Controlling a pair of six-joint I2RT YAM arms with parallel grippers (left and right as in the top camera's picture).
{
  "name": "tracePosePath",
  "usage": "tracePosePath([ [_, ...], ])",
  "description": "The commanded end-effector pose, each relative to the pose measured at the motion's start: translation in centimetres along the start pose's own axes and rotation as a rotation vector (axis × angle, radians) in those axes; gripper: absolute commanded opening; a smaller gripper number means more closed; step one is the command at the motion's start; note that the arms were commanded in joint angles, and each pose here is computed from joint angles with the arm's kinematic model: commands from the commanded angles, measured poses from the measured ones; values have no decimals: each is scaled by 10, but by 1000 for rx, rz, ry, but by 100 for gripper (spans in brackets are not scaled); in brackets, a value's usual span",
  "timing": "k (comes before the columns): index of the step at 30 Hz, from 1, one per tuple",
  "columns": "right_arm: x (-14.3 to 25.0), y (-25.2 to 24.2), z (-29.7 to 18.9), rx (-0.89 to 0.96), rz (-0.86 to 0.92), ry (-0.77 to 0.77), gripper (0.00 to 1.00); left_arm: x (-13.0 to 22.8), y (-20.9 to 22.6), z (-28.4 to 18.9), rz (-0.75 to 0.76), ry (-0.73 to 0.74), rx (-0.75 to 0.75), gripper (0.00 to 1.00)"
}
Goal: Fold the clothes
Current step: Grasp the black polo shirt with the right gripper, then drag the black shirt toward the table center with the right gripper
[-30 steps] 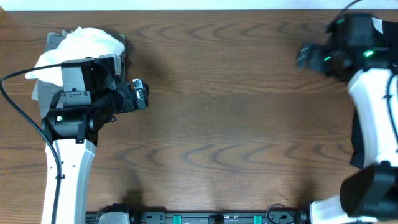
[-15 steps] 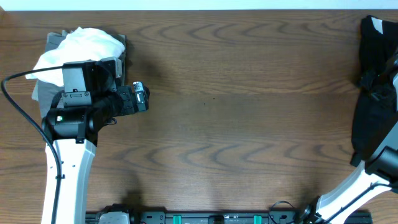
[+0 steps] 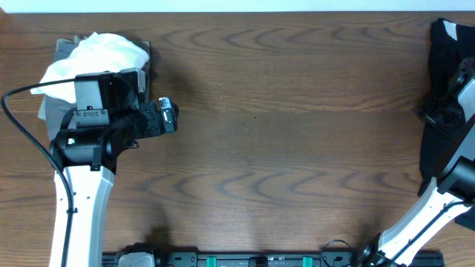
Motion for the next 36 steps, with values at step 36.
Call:
tracePosePath([
  [36, 264, 326, -135, -476, -1732, -73, 31, -12, -3, -5, 47, -51, -3, 98],
])
Point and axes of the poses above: each gripper's point midway between its finger pads, its own z axis out along the fingers, its own y axis along the line the jaws close on, x = y × z, the point moved 4 cm from there along -z, back along the fingers, and after that the axes turned 12 degrees about -z, right-handed, at the moved point
